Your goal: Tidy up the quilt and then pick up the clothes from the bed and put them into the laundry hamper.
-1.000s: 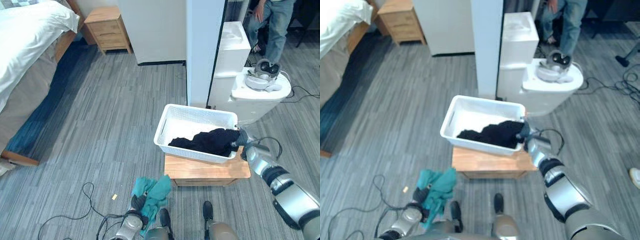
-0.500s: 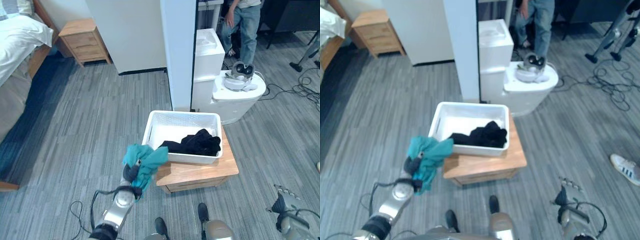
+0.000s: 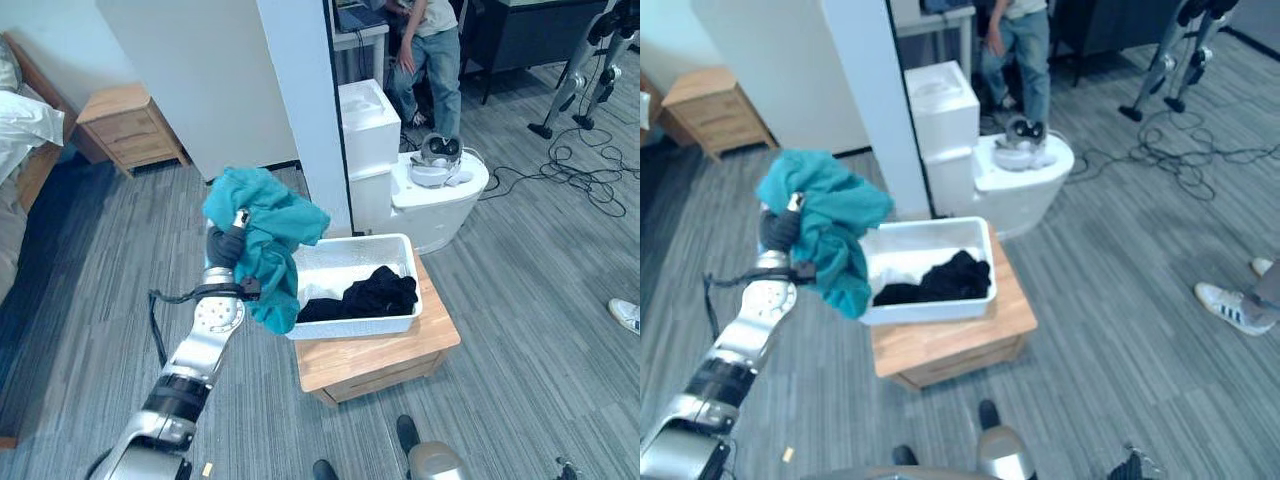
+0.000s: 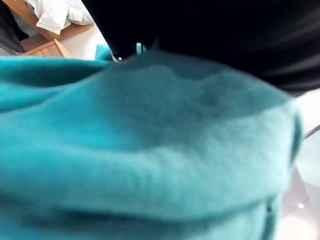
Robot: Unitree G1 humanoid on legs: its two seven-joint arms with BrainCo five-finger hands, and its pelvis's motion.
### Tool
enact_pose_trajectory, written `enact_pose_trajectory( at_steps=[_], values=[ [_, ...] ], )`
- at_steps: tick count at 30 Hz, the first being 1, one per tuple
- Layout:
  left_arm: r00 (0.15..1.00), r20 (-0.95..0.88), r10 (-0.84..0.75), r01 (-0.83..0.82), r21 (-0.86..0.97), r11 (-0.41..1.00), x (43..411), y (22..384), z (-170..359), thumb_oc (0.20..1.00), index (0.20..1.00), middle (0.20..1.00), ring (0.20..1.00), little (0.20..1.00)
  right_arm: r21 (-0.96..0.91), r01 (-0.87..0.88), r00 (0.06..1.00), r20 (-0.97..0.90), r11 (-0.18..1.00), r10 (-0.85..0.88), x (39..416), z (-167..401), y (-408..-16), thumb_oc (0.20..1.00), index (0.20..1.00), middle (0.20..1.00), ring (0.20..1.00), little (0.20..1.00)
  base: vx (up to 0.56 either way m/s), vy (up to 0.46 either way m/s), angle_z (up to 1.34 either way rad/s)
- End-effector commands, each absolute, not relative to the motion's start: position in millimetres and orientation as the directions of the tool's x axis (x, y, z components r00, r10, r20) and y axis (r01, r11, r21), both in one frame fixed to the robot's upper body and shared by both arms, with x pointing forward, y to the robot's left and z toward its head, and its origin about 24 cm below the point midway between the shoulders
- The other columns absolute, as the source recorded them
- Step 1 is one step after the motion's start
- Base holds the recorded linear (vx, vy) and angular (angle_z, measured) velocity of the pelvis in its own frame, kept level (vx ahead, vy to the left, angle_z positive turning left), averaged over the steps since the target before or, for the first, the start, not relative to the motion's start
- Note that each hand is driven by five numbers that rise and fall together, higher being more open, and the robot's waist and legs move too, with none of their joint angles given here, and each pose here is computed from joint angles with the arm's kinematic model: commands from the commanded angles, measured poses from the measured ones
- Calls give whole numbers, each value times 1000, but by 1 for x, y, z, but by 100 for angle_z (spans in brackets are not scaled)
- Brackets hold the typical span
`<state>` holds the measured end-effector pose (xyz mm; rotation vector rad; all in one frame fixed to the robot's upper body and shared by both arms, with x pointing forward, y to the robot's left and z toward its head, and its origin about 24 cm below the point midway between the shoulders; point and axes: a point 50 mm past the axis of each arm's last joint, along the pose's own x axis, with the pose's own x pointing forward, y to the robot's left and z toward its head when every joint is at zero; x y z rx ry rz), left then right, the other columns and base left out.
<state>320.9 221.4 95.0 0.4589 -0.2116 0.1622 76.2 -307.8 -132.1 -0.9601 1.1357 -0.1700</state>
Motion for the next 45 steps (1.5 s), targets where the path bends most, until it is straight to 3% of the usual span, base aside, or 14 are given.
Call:
enact_pose_trajectory(
  at_steps=[1, 7, 8, 9, 12, 18, 22, 25, 28, 33, 37, 40, 41, 45],
  values=[
    [944, 310, 112, -274, 551, 788, 346, 224, 121, 200, 200, 200, 200, 200, -758, -247, 519, -630, 604, -578, 102, -121, -315, 1000, 1000, 1000, 1000, 1000, -197, 8, -18],
    [968, 100, 230, -223, 758, 613, 359, 251, 82, 200, 200, 200, 200, 200, -799, -144, 611, -535, 584, -583, 131, -105, -320, 1000, 1000, 1000, 1000, 1000, -88, 26, -24],
    [968, 54, 244, -188, 801, 568, 360, 254, 75, 555, 555, 555, 555, 555, -801, -136, 613, -530, 583, -586, 134, -105, -318, 1000, 1000, 1000, 1000, 1000, -22, 13, -29],
    [968, 54, 244, -188, 801, 568, 360, 254, 75, 1000, 1000, 1000, 1000, 1000, -801, -136, 613, -530, 583, -586, 134, -105, -318, 1000, 1000, 1000, 1000, 1000, -34, 2, -30],
    [963, 6, 271, -162, 814, 557, 358, 260, 66, 1000, 1000, 1000, 1000, 1000, -796, -127, 585, -542, 592, -603, 130, -108, -320, 1000, 1000, 1000, 1000, 1000, 1, 0, -15],
    [946, -70, 315, -191, 667, 720, 339, 259, 39, 1000, 1000, 1000, 1000, 1000, -767, -178, 471, -617, 616, -631, 97, -123, -320, 1000, 1000, 1000, 1000, 1000, 51, -40, -7],
    [904, -44, 426, -374, 406, 834, 315, 271, 31, 1000, 1000, 1000, 1000, 1000, -738, -132, 453, -639, 662, -622, 94, -127, -311, 1000, 1000, 1000, 1000, 1000, 64, -67, 6],
    [894, -43, 446, -397, 383, 834, 308, 277, 29, 1000, 1000, 1000, 1000, 1000, -731, -119, 460, -640, 672, -615, 96, -128, -308, 1000, 1000, 1000, 1000, 1000, 29, -44, 14],
    [802, -59, 594, -563, 255, 786, 272, 303, 13, 1000, 1000, 1000, 1000, 1000, -706, -57, 541, -616, 706, -573, 115, -125, -291, 1000, 1000, 1000, 1000, 1000, 33, -41, 7],
    [726, -138, 674, -631, 255, 733, 245, 318, -8, 1000, 1000, 1000, 1000, 1000, -696, -92, 551, -631, 712, -547, 114, -128, -284, 1000, 1000, 1000, 1000, 1000, 26, -7, 16],
    [608, -332, 722, -644, 326, 692, 205, 327, -52, 1000, 1000, 1000, 1000, 1000, -672, -86, 513, -662, 735, -546, 108, -133, -282, 1000, 1000, 1000, 1000, 1000, 7, 17, 3],
    [509, -540, 670, -542, 403, 737, 162, 316, -96, 1000, 1000, 1000, 1000, 1000, -655, -80, 472, -689, 752, -550, 103, -136, -282, 1000, 1000, 1000, 1000, 1000, 2, 28, 0],
    [402, -694, 597, -431, 432, 792, 124, 306, -124, 1000, 1000, 1000, 1000, 1000, -653, -90, 460, -696, 752, -550, 104, -136, -285, 1000, 1000, 1000, 1000, 1000, 15, 79, -4],
    [273, -834, 479, -225, 428, 875, 81, 280, -150, 1000, 1000, 1000, 1000, 1000, -655, -168, 471, -710, 737, -524, 115, -135, -285, 1000, 1000, 1000, 1000, 1000, 18, 60, -7]
  ],
)
